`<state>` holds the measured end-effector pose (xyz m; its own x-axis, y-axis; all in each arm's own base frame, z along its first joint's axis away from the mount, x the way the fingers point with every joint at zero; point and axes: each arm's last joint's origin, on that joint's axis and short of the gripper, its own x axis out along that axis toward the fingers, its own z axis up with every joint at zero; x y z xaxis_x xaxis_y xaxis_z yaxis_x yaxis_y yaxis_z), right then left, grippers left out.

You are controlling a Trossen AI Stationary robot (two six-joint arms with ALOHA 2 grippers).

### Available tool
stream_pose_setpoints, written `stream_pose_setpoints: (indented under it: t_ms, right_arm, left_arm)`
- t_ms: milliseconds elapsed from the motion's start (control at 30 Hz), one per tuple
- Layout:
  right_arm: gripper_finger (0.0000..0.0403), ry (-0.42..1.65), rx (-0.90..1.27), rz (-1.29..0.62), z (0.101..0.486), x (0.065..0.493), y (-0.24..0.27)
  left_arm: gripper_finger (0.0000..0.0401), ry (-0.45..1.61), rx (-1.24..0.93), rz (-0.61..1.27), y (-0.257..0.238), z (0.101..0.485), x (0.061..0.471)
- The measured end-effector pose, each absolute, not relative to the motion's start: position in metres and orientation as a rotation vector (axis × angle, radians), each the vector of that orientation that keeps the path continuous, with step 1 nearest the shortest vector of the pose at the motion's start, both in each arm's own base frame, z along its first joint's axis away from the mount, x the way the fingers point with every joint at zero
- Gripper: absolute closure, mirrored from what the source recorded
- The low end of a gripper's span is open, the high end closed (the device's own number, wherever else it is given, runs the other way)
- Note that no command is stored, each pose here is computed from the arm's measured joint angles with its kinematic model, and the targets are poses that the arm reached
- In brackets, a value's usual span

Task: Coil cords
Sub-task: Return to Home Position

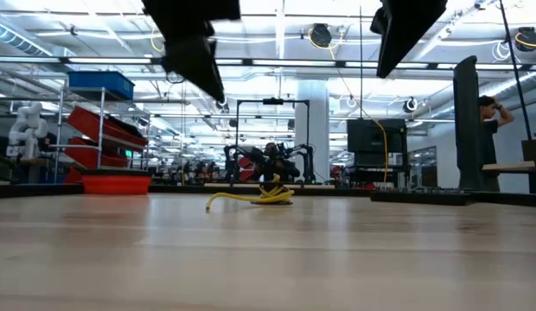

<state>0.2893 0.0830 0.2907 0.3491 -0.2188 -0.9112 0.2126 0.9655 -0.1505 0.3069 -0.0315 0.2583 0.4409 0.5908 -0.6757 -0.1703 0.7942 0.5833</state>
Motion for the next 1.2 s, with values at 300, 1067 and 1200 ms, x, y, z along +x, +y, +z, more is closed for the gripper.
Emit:
stream_pose_setpoints:
  t_ms: [300, 1067, 1200]
  right_arm:
    - [0.0396, 1.122, -0.044, -0.325, 0.301, 0.282, 0.082]
    - [0.0403, 0.857, -0.184, -0.294, 0.349, 0.223, 0.113]
    - [0.0403, 0.765, -0.210, -0.289, 0.360, 0.205, 0.122]
  left_arm:
    - [0.0275, 0.897, 0.232, 0.438, -0.031, 0.301, 0.271]
    - [0.0398, 0.618, 0.003, 0.215, -0.046, 0.374, 0.164]
    - [0.0398, 0.539, 0.004, 0.185, -0.045, 0.371, 0.141]
